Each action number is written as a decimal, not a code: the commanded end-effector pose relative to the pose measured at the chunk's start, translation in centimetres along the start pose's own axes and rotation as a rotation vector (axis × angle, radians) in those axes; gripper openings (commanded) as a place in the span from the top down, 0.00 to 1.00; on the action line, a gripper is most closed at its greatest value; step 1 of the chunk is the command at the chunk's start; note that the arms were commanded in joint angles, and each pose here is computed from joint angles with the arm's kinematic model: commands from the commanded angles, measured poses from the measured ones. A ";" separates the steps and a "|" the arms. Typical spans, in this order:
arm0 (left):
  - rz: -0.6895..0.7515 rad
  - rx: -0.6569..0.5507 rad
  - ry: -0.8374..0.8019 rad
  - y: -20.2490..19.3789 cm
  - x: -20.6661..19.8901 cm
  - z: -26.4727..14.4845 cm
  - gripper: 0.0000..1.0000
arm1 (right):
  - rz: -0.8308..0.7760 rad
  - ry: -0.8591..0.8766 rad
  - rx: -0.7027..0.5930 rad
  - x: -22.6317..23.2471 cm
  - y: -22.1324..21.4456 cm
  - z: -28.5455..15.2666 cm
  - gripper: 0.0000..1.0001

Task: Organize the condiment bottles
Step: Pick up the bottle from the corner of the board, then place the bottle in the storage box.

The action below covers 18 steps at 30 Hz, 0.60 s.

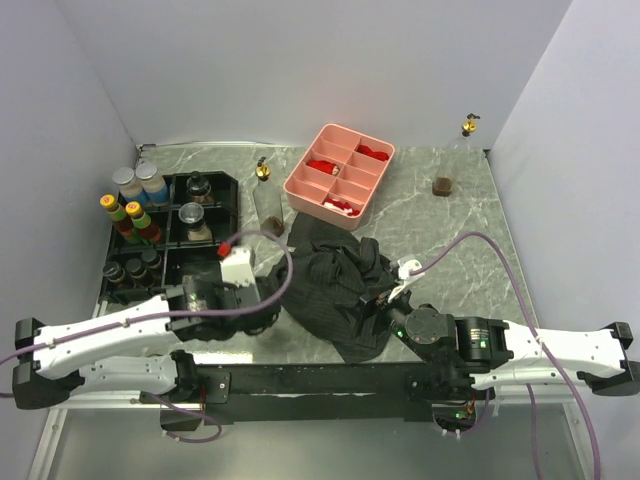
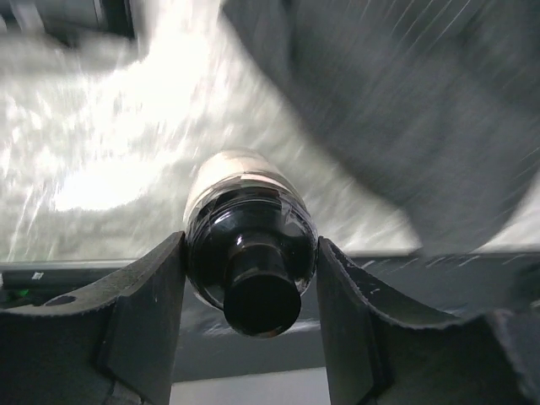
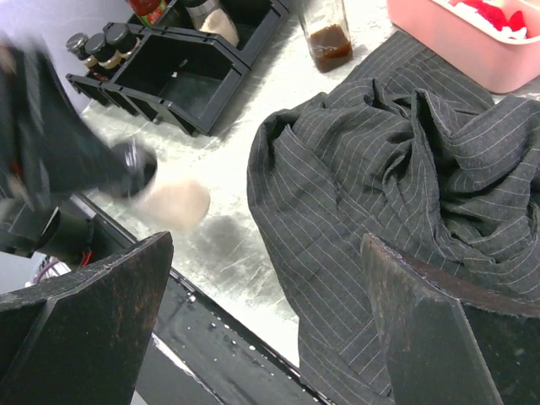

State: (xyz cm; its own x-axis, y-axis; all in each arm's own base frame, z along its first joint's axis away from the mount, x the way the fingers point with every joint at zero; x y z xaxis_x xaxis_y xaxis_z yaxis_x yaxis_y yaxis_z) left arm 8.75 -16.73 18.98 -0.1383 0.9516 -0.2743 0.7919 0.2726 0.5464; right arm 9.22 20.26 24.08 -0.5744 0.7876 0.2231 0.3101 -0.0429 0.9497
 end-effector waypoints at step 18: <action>-0.305 -0.556 -0.035 31.5 3.4 -1.6 0.99 | 0.062 0.044 -0.038 -0.2 0.1 -0.7 0.00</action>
State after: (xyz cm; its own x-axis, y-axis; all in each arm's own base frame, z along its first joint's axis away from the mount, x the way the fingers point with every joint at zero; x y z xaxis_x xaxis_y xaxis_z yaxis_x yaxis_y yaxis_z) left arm 28.67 -4.83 32.14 -0.4649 0.7916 -0.3966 0.3623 0.5788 0.7306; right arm 8.95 19.74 24.13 -0.5847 0.7685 0.2598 0.3182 -0.0773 0.9449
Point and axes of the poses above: each gripper's point midway between its finger pads, its own z axis out along the fingers, its own x axis along the line the jaws close on, y = z × x, the point moved 5 cm from there along -z, back along the fingers, and after that the axes turned 7 degrees about -z, right-handed, at the moved point
